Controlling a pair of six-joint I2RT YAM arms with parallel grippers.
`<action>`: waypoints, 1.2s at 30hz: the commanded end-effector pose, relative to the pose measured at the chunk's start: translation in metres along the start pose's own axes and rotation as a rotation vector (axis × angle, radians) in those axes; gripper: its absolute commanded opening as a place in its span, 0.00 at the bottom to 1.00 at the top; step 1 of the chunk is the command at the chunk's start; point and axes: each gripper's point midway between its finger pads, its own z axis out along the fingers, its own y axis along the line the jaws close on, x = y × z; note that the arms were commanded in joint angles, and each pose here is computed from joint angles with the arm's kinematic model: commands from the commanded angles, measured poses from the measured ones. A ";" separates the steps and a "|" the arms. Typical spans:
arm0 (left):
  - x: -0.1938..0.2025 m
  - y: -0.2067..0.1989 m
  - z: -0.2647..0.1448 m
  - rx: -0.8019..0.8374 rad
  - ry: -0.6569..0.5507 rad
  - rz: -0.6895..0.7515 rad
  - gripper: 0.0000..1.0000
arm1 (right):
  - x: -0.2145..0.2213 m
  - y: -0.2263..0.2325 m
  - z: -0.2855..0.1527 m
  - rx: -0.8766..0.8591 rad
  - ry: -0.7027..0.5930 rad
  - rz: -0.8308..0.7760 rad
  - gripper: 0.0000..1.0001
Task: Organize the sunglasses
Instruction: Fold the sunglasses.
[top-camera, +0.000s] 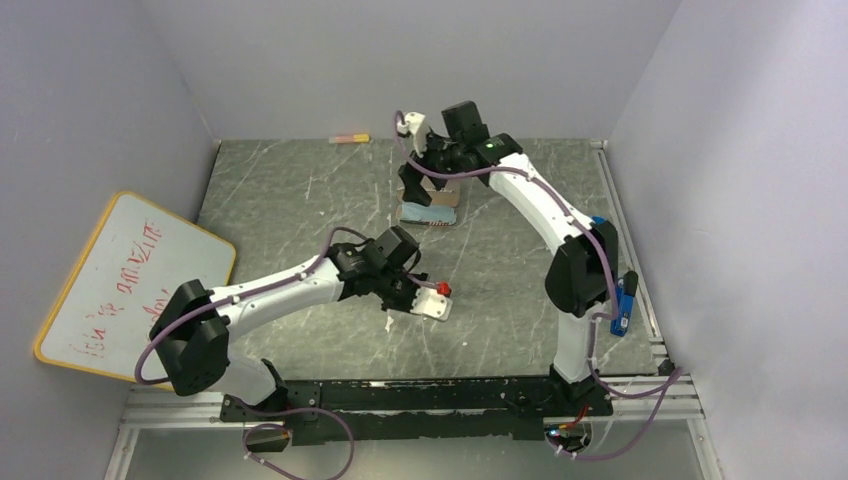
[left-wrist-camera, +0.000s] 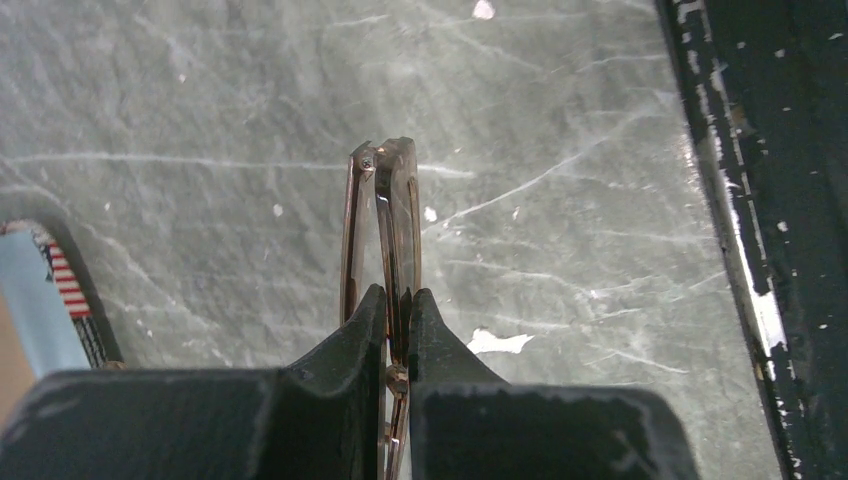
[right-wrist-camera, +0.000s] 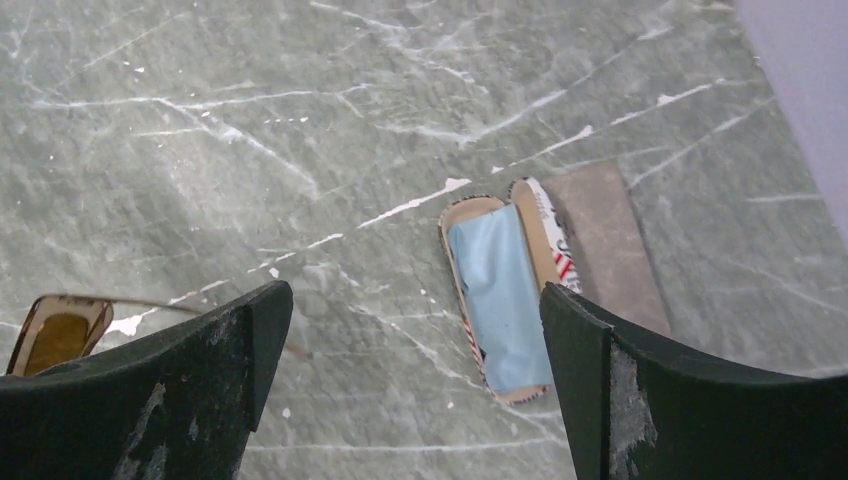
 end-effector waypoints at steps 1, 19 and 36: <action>-0.020 -0.013 -0.002 0.020 -0.035 0.079 0.05 | 0.021 0.013 0.031 -0.041 0.089 0.001 1.00; -0.027 0.003 -0.008 -0.132 0.056 0.102 0.05 | 0.093 0.082 0.024 -0.360 0.309 -0.089 0.99; -0.016 0.055 -0.022 -0.348 0.082 0.007 0.05 | 0.091 0.158 -0.022 -0.616 0.213 0.002 1.00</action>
